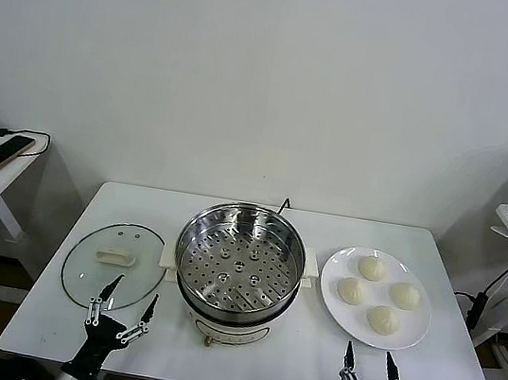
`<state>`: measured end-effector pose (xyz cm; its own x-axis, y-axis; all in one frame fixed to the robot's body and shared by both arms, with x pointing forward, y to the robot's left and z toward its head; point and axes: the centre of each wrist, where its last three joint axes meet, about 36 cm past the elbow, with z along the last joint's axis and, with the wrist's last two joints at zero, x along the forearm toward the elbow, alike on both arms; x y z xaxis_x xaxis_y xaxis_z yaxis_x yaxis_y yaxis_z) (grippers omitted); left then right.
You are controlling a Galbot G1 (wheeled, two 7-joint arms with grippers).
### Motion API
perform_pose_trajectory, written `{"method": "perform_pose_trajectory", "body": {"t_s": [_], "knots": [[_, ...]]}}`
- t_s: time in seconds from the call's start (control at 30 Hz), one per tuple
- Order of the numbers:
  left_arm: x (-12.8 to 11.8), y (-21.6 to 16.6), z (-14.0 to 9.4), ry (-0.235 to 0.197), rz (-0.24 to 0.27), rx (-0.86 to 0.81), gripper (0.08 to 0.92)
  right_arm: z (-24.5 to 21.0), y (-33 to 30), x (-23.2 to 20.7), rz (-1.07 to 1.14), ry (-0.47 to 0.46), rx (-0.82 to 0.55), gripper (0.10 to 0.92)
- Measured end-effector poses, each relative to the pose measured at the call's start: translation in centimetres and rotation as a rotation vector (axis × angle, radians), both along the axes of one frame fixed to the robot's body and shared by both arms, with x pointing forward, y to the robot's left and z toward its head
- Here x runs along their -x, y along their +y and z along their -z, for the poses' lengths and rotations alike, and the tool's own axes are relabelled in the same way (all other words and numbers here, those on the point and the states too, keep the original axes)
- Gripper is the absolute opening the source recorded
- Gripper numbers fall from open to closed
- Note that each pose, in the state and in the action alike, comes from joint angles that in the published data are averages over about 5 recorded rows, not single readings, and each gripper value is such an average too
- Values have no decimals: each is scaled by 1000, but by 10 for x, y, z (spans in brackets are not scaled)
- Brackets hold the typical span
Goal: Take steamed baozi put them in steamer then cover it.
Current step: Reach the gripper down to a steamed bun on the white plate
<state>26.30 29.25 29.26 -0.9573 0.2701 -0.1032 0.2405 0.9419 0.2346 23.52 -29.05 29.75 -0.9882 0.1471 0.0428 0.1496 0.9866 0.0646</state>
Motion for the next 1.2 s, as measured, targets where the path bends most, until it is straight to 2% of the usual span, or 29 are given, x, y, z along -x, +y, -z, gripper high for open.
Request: {"method": "perform_pose_trajectory", "body": {"t_s": [0.1, 0.27, 0.67, 0.83, 1.0, 1.2], "knots": [[0, -1, -1, -3, 0, 1, 823, -6, -8, -13, 15, 0, 8, 823], [0, -5, -3, -11, 4, 1, 823, -25, -31, -60, 46, -3, 21, 823], [-4, -13, -9, -26, 4, 3, 823, -75, -90, -226, 20, -2, 41, 823], [-6, -13, -10, -30, 3, 1, 823, -97, -119, -285, -130, 49, 119, 823], [-8, -14, -11, -31, 5, 0, 823, -120, -149, -331, -377, 123, 249, 823], [-9, -16, -12, -33, 5, 1, 823, -152, -178, -377, -727, 264, 454, 823]]}}
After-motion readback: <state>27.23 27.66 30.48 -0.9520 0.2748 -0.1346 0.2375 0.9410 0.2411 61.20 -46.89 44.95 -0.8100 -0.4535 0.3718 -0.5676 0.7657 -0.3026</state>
